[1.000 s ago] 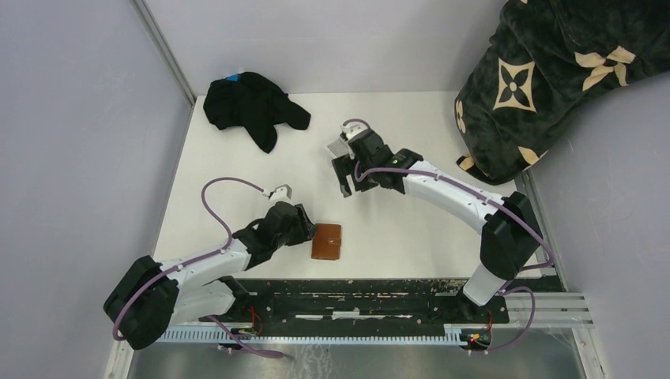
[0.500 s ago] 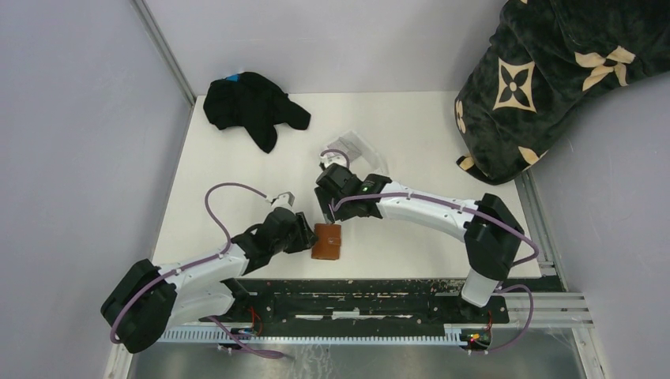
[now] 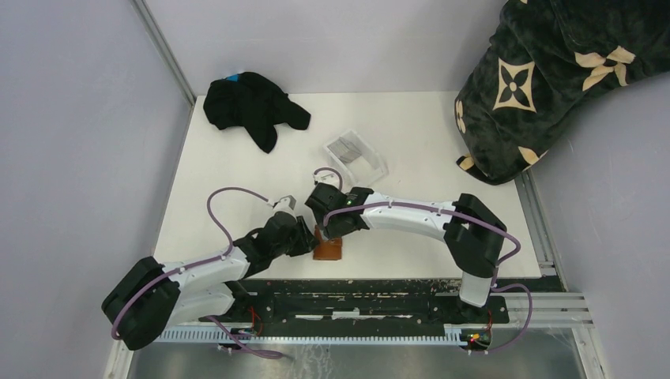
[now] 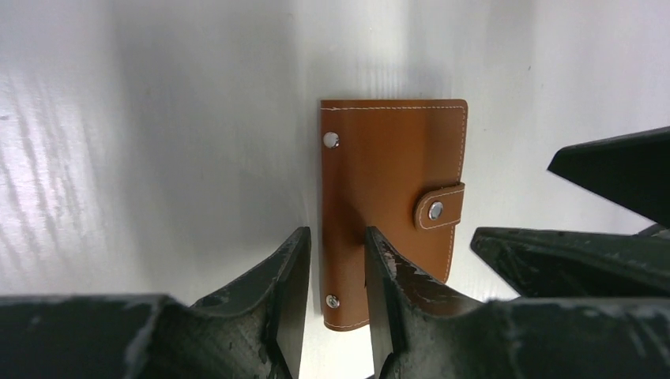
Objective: Put the credit cards into the card holder
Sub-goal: Open the card holder at the center of the board.
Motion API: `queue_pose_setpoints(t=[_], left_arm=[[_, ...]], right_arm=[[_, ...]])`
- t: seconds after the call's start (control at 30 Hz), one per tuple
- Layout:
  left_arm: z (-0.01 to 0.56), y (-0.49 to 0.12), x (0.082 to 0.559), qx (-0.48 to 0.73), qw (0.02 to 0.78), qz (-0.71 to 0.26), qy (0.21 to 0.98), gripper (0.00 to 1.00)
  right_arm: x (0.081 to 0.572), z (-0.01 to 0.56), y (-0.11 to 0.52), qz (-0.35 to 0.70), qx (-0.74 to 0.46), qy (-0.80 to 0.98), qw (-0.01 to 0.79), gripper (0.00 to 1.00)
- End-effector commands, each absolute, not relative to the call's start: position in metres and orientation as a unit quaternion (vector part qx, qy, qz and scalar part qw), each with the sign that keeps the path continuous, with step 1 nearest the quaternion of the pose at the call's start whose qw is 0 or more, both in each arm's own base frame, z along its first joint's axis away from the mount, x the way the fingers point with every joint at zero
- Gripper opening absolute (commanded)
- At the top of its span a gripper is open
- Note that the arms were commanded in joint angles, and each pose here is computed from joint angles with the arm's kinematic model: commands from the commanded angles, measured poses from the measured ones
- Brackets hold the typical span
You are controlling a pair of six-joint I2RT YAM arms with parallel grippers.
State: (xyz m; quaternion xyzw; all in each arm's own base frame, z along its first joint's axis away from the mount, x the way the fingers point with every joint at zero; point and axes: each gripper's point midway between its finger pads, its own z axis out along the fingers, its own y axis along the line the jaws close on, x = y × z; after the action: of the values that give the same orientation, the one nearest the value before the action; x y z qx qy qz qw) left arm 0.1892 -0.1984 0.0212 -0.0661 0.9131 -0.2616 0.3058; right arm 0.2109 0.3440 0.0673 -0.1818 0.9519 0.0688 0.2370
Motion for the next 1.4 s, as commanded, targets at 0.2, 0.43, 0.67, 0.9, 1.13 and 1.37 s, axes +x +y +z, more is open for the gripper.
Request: queue_pose_setpoints(t=[0.2,0.43,0.67,0.9,1.13,1.37], left_arm=[[0.008,-0.219,0.178,-0.093,0.273,-0.275,0.917,0.31],[0.007,-0.224,0.178,-0.114,0.271,-0.266,0.918,0.24],[0.004,-0.224,0.178,-0.131,0.273,-0.252,0.919,0.21],[0.004,-0.23,0.181,-0.131,0.274,-0.246,0.92,0.19],[0.004,-0.227,0.183,-0.136,0.276,-0.238,0.921,0.17],[0.003,-0.222,0.184,-0.142,0.282,-0.227,0.921,0.17]], right_arm=[[0.209,0.069,0.345,0.047,-0.15,0.954,0.255,0.66],[0.211,0.055,0.329,0.015,-0.146,0.954,0.262,0.65],[0.203,0.037,0.315,-0.002,-0.14,0.959,0.247,0.64],[0.2,0.027,0.318,-0.006,-0.144,0.959,0.243,0.64],[0.201,0.019,0.301,-0.058,-0.148,0.957,0.241,0.56],[0.196,0.008,0.285,-0.092,-0.168,0.956,0.224,0.37]])
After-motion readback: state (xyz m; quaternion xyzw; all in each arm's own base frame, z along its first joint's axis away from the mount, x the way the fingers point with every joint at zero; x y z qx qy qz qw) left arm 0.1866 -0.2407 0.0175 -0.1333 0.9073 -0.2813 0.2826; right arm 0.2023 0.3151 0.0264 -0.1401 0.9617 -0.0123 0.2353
